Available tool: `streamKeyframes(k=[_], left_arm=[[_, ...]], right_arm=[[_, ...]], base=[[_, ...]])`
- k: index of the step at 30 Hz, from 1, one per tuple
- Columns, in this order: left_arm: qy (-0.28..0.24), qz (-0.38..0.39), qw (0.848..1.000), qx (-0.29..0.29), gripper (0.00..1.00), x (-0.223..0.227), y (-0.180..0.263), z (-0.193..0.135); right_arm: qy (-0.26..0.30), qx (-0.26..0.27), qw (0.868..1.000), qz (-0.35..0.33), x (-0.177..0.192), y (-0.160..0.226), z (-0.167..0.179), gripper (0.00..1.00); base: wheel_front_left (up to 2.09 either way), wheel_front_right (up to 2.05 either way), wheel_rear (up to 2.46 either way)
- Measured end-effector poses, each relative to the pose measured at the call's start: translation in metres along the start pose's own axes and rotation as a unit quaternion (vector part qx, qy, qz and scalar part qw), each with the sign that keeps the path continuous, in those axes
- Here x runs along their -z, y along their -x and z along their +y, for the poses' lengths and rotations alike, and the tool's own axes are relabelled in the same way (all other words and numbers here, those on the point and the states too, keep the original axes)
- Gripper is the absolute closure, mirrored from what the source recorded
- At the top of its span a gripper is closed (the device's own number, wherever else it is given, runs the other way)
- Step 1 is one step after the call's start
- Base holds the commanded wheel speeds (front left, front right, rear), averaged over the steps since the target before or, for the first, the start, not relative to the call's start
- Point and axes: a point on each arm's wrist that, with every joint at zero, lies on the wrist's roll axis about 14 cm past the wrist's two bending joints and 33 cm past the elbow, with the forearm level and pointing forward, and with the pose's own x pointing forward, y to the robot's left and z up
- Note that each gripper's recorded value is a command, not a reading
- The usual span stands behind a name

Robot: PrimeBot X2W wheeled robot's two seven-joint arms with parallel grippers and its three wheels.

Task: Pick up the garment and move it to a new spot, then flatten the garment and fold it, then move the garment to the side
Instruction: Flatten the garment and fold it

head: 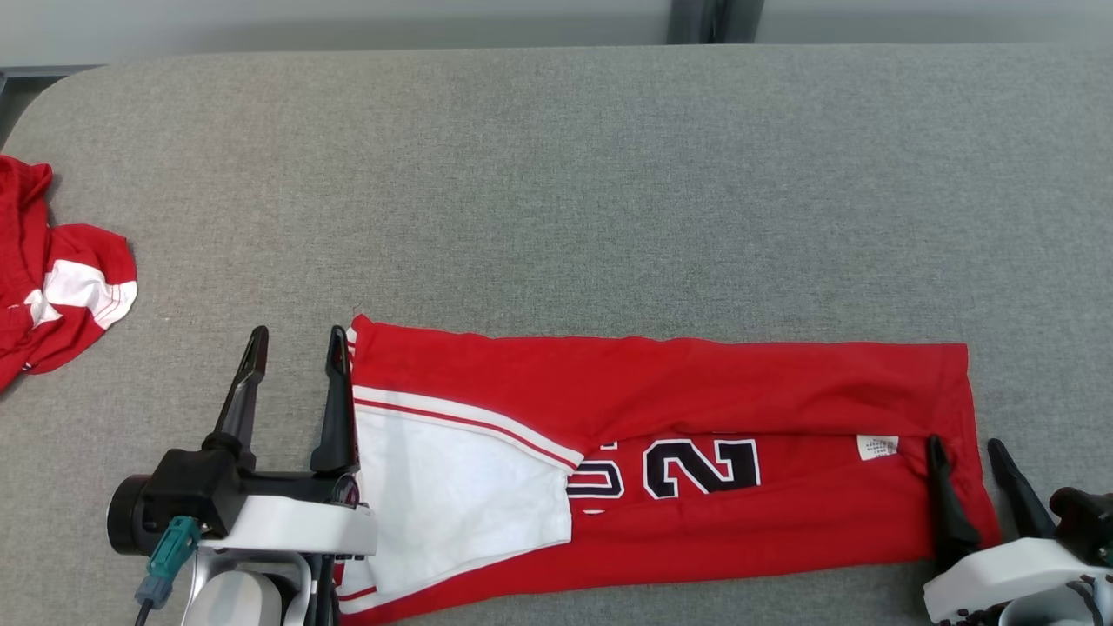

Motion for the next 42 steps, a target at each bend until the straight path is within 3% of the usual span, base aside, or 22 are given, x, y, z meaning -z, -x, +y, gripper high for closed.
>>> streamKeyframes(k=[3,4,6,11,32,36,42], left_arm=[[0.001,0.002,1.000,0.001,0.00,0.002,0.000,-0.001],[0.002,0.003,1.000,0.001,0.00,0.002,0.000,-0.001],[0.003,0.003,1.000,0.001,0.00,0.002,-0.001,-0.002],[0.003,0.002,1.000,0.002,0.00,0.002,-0.002,-0.003],[0.011,-0.012,1.000,0.017,0.00,-0.008,-0.002,-0.014],[0.013,-0.016,1.000,0.020,0.00,-0.011,-0.001,-0.016],[0.015,-0.020,0.999,0.025,0.00,-0.015,0.000,-0.020]], right_arm=[[-0.012,-0.002,1.000,0.013,0.009,-0.001,0.002,0.00],[-0.014,-0.003,1.000,0.016,0.011,-0.001,0.004,0.22],[-0.020,-0.008,1.000,0.022,0.015,-0.002,0.007,1.00],[-0.027,-0.012,0.999,0.020,0.014,-0.003,0.011,1.00],[0.001,0.056,0.995,-0.084,-0.057,0.014,-0.047,1.00],[0.012,0.010,0.991,-0.132,-0.088,0.012,-0.017,1.00],[0.010,-0.111,0.980,-0.162,-0.124,0.010,0.072,1.00]], base=[[0.00,0.00,0.00],[0.00,0.00,0.00],[0.00,0.00,0.00],[0.00,0.00,0.00],[0.00,0.00,0.00],[0.00,0.00,0.00],[0.00,0.00,0.00]])
